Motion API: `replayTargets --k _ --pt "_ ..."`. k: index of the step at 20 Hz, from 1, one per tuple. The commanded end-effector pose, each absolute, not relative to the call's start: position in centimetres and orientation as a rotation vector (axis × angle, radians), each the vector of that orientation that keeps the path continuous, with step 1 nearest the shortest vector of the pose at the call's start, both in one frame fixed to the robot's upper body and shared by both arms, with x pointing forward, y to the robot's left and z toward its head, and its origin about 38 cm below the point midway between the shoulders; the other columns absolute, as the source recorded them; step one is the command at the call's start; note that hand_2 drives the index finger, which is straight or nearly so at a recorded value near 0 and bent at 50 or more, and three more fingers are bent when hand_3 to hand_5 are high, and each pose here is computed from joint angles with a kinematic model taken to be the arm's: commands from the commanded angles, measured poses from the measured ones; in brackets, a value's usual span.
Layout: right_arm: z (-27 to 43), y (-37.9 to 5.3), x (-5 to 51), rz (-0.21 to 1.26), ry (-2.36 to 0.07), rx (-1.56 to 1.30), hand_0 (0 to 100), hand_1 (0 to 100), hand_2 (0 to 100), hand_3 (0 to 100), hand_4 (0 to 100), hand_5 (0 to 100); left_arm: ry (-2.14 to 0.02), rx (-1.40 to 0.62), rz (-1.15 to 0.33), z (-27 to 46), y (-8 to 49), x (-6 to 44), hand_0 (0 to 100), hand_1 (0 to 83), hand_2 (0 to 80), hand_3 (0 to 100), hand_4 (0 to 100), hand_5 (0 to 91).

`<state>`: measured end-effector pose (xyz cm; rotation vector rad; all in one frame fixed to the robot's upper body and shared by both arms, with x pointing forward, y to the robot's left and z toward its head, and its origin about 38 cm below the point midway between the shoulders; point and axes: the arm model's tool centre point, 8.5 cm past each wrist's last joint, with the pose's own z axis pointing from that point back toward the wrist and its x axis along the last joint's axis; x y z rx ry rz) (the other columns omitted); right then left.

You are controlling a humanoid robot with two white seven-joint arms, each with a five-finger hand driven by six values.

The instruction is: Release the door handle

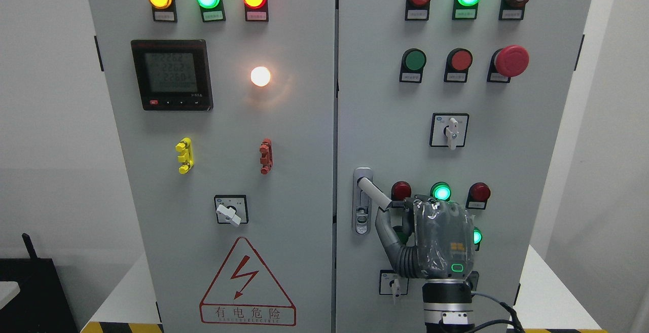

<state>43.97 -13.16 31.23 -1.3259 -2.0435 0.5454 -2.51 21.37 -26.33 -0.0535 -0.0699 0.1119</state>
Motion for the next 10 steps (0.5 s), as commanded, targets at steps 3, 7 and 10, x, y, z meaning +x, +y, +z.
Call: replayTargets --k 3,7,10 --pt "31.61 -13.35 44.05 0.534 -2.046 -1.333 57 43 100 100 100 98 -0.085 -0.056 0.100 -26.37 21.34 -1.98 12 38.9 0.0 0 0 0.0" --pt "31.68 -13.57 44.10 0.527 -2.044 -1.335 57 42 100 100 100 98 -0.085 -0.056 0.100 -26.37 21.34 -1.98 12 38.9 0.0 0 0 0.0" --pt "31.87 -13.55 44.14 0.526 -2.047 -1.336 57 42 100 100 100 98 -0.085 -0.056 0.098 -26.37 21.34 -1.98 12 38.9 0.0 0 0 0.0"
